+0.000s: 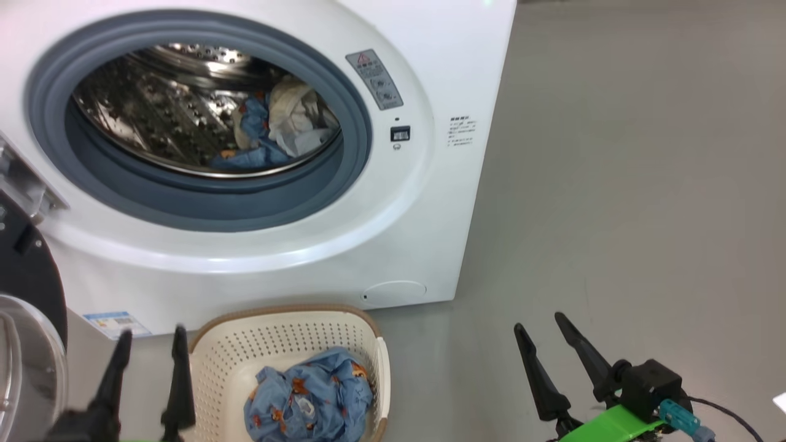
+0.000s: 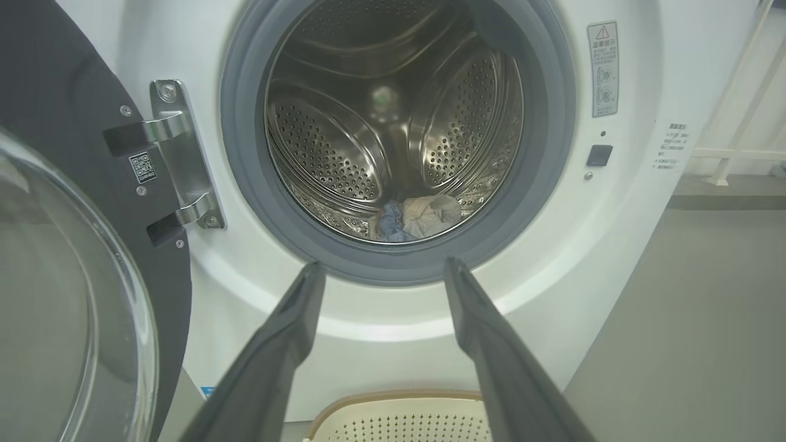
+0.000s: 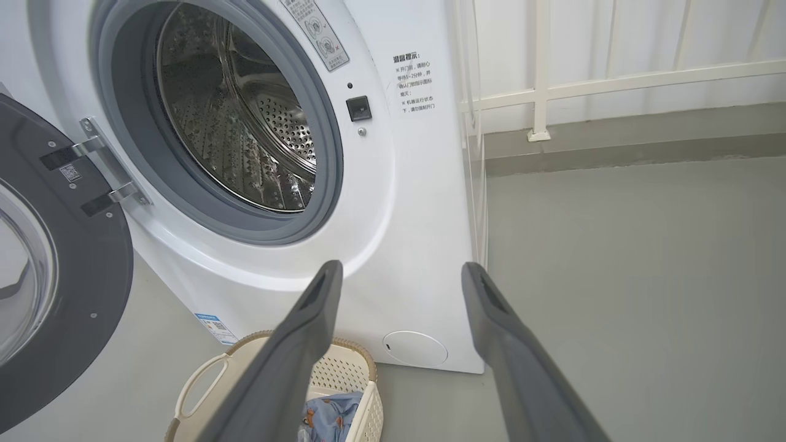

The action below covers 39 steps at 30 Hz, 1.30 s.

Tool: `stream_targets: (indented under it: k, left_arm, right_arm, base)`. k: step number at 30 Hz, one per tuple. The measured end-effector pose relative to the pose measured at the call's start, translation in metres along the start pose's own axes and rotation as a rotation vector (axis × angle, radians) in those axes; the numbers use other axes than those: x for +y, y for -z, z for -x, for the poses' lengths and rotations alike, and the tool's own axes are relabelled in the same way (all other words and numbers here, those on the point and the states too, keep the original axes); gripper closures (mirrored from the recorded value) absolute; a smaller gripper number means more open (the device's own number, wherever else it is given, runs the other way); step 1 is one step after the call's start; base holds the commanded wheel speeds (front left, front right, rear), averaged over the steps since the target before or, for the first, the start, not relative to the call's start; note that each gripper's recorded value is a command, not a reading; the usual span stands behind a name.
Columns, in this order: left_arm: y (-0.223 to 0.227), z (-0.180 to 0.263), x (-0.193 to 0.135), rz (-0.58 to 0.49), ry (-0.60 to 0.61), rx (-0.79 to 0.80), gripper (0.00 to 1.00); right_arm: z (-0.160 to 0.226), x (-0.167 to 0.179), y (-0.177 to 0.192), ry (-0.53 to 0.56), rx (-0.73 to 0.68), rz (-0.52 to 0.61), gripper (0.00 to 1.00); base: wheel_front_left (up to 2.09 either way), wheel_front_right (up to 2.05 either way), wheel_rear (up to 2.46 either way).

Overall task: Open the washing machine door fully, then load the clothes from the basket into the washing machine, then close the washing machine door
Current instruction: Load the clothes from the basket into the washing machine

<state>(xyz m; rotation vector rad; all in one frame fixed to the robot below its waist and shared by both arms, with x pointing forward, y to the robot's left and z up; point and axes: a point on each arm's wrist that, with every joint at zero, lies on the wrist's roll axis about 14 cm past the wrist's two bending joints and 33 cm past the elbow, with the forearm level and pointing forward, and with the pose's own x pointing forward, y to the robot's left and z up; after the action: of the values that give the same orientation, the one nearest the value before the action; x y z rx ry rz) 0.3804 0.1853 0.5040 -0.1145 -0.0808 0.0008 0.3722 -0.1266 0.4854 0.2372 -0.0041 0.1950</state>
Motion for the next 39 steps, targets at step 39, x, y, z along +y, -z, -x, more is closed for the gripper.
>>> stream_targets:
  k: [39]
  left_arm:
    - [0.052, 0.033, 0.001, 0.035, -0.053, 0.181, 0.0]
  right_arm:
    - [0.005, -0.02, 0.013, 0.06, 0.04, 0.022, 0.0]
  base:
    - [0.0, 0.0, 0.0]
